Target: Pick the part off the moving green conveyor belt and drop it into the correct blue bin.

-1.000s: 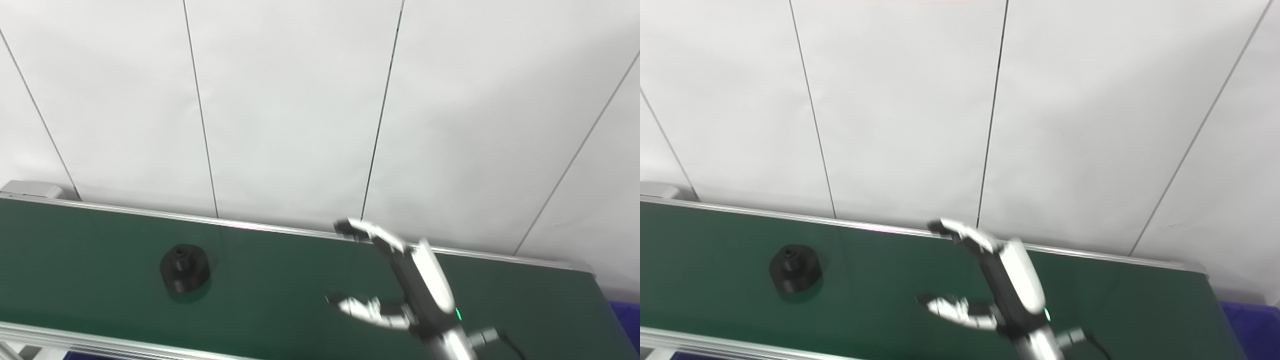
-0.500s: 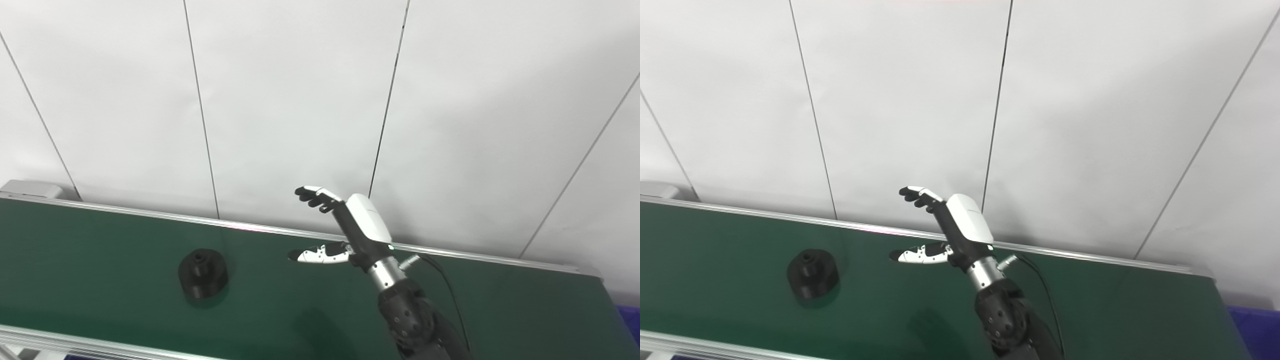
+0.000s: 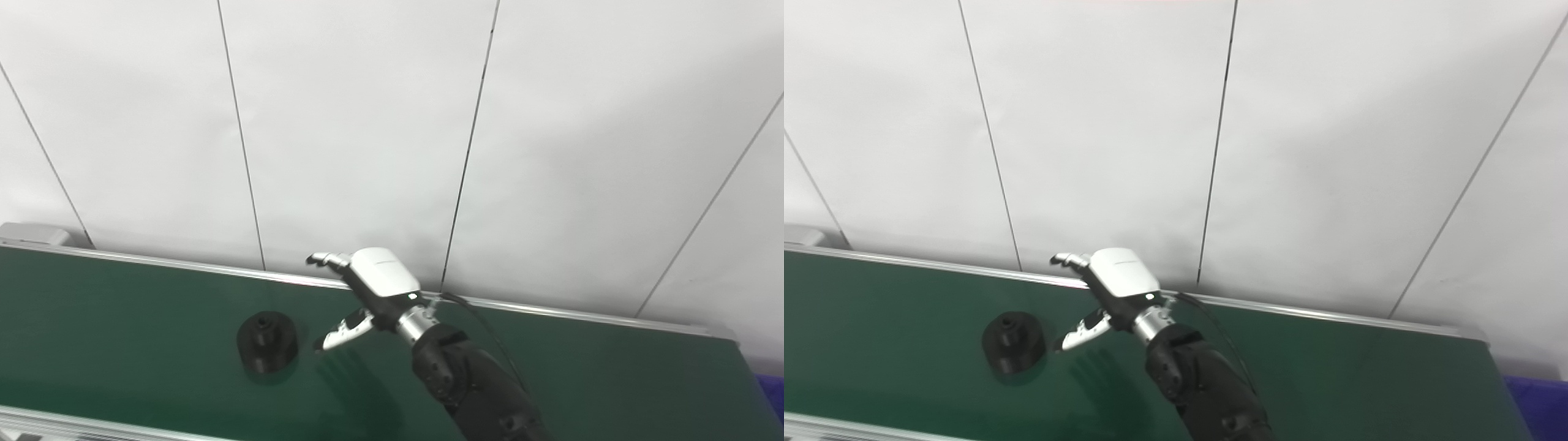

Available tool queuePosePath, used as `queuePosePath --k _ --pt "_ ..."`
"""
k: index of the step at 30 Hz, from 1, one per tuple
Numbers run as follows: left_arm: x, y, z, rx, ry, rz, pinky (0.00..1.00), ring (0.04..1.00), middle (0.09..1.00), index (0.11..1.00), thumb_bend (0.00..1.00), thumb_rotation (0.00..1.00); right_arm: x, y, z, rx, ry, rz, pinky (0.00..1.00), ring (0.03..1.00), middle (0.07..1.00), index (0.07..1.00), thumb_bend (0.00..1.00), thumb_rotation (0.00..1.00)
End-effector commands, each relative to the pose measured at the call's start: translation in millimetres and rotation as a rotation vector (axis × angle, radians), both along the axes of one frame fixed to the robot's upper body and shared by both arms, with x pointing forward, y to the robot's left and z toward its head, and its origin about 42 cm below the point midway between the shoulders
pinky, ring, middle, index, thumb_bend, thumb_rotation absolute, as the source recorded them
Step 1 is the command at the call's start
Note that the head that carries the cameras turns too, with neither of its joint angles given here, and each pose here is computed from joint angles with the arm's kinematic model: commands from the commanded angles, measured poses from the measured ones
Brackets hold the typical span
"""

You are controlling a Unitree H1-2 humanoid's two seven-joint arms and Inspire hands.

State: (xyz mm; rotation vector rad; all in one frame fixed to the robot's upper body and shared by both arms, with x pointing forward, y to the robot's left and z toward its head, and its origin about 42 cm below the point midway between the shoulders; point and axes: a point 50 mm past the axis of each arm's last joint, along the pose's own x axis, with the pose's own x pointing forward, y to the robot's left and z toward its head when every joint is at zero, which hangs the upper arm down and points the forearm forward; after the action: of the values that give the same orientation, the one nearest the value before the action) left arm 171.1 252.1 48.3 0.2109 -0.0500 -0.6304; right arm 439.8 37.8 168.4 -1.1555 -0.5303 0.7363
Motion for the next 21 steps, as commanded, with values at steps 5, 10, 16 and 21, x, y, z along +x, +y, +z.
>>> queuePosePath --k 5,10,16,21 --pt "-2 0 11 0.003 -0.066 -0.005 0.76 0.846 0.882 0.854 0.47 0.6 -4 34 2 -0.048 -0.039 0.0 0.72 0.771 0.79 0.829 0.94 0.36" --pt "-5 0 10 -0.005 -0.061 0.003 0.77 0.85 0.881 0.853 0.47 0.6 -11 46 -20 -0.163 -0.036 0.007 0.63 0.701 0.716 0.718 0.96 0.42" --pt "-7 0 11 -0.008 -0.061 0.005 0.78 0.86 0.885 0.857 0.47 0.6 -20 54 -39 -0.256 -0.038 -0.011 0.42 0.51 0.558 0.63 0.97 0.41" --pt "-8 2 12 -0.005 -0.064 0.01 0.78 0.859 0.883 0.856 0.47 0.6 -26 59 -45 -0.27 -0.034 -0.029 0.35 0.452 0.567 0.652 0.92 0.39"
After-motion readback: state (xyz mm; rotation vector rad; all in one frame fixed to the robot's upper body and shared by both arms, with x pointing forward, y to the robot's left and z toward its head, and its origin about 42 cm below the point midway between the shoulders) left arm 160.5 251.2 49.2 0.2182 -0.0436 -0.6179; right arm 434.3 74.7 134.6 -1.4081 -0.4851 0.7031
